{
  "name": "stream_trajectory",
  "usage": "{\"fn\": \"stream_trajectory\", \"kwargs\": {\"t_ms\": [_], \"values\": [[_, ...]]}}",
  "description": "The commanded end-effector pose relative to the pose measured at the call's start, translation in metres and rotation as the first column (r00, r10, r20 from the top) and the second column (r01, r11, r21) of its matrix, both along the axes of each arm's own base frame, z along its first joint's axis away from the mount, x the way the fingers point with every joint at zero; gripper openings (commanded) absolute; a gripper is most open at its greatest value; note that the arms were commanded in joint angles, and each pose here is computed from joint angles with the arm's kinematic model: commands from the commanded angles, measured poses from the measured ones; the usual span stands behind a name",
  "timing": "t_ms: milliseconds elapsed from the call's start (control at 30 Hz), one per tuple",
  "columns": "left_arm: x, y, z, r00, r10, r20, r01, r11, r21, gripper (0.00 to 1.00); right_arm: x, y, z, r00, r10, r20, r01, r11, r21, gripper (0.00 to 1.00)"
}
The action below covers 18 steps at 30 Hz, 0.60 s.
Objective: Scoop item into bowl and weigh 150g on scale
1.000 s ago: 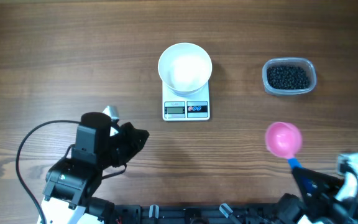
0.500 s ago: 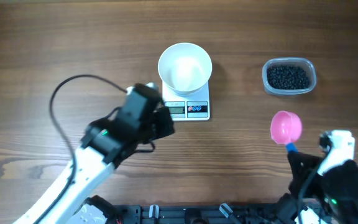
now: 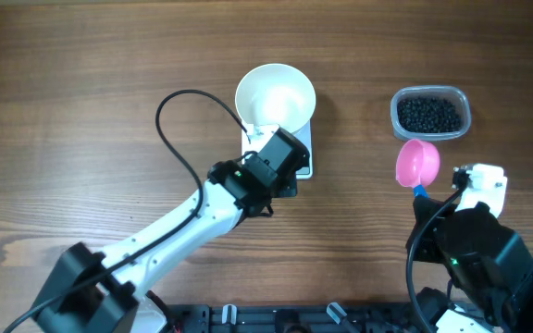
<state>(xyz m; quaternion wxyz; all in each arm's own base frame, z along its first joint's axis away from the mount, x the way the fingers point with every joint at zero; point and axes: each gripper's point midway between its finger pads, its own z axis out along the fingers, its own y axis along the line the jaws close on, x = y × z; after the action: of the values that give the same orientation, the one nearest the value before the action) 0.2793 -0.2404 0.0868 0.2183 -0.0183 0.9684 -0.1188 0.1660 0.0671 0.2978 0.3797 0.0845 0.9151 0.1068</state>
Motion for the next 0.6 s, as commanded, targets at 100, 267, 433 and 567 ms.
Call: {"fn": "stream_trajectory", "kwargs": {"t_ms": [100,267,433,567], "values": [[0.026,-0.002,-0.017,0.998,0.018,0.066,-0.022,0.998,0.060,0.04,0.005,-0.006,0.007,0.998,-0.053,0.034,0.052,0.999,0.008,0.04],[0.035,-0.011,-0.027,0.996,0.020,0.082,-0.023,0.999,0.042,0.04,0.007,-0.009,0.008,0.996,-0.081,0.046,0.081,0.997,0.010,0.04],[0.041,-0.016,-0.041,0.996,0.020,0.082,-0.024,0.999,0.043,0.04,0.008,-0.011,0.009,0.995,-0.088,0.052,0.088,0.996,0.005,0.04],[0.043,-0.017,-0.047,0.996,0.025,0.083,-0.029,0.999,0.045,0.04,0.008,-0.011,0.009,0.995,-0.089,0.053,0.089,0.996,0.005,0.04]]}}
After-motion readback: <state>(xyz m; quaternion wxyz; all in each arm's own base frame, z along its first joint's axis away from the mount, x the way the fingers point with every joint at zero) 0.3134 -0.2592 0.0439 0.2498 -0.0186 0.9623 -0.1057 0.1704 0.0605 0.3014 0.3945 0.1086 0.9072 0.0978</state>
